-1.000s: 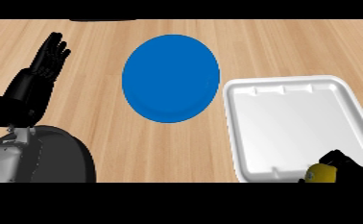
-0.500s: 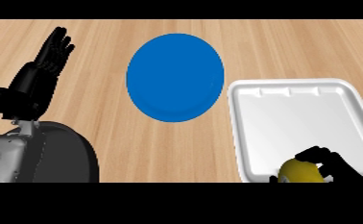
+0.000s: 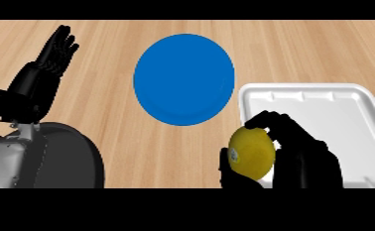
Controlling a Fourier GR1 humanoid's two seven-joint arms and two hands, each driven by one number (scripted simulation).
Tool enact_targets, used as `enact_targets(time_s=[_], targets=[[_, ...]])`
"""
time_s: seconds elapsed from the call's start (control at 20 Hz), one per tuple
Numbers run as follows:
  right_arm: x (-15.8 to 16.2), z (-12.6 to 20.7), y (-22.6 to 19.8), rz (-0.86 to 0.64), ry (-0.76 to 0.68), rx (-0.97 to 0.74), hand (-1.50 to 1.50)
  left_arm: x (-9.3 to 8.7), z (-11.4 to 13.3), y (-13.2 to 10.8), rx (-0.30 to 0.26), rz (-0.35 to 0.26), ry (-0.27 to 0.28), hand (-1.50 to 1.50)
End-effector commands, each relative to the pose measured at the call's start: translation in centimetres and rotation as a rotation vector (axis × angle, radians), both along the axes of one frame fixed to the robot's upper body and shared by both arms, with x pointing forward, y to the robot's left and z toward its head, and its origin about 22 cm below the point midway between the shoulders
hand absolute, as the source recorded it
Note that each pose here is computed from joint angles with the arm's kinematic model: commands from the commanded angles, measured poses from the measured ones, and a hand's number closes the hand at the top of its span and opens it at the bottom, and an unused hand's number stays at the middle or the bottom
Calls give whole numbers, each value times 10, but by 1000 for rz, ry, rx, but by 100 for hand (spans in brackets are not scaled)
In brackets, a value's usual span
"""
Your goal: Pick the lemon from the tray and place it in the plate
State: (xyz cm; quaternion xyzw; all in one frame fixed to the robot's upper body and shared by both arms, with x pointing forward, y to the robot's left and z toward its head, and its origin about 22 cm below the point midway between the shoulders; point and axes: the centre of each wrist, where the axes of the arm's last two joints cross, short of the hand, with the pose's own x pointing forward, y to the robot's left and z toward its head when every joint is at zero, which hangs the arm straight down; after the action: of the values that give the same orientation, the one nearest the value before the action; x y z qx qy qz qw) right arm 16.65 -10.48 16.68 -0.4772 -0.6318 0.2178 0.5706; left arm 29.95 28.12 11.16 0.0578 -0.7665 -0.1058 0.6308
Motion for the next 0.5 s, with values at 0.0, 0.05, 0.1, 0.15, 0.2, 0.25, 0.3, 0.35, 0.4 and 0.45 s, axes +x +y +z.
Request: enact_targets(time_s=[0.0, 0.05, 0.1, 0.15, 0.2, 0.25, 0.3, 0.35, 0.4, 0.45], targets=[[31, 5, 37, -22, 51, 11, 150, 0, -17, -14, -2, -5, 11, 0], [43, 18, 43, -22, 34, 25, 150, 7, -2, -2, -8, -12, 9, 0], [49, 22, 37, -7, 48, 46, 150, 5, -15, 11, -13, 4, 6, 0], [65, 24, 42, -12, 62, 61, 150, -1, -16, -4, 8, -3, -13, 0], [71, 18, 49, -6, 46, 78, 150, 10, 0, 1, 14, -16, -12, 0], [86, 19, 45, 12, 59, 104, 150, 2, 4, -11, 5, -21, -6, 0], [94, 20, 47, -12, 47, 121, 150, -4, 4, 9, 3, -12, 2, 0], [105, 25, 56, -1, 56, 123, 150, 4, -6, -21, -13, -17, 9, 0], [111, 25, 60, -3, 88, 117, 150, -2, -16, -7, 16, -19, -2, 0], [123, 25, 60, 1, 93, 135, 150, -6, 8, -17, -1, -41, 0, 0]])
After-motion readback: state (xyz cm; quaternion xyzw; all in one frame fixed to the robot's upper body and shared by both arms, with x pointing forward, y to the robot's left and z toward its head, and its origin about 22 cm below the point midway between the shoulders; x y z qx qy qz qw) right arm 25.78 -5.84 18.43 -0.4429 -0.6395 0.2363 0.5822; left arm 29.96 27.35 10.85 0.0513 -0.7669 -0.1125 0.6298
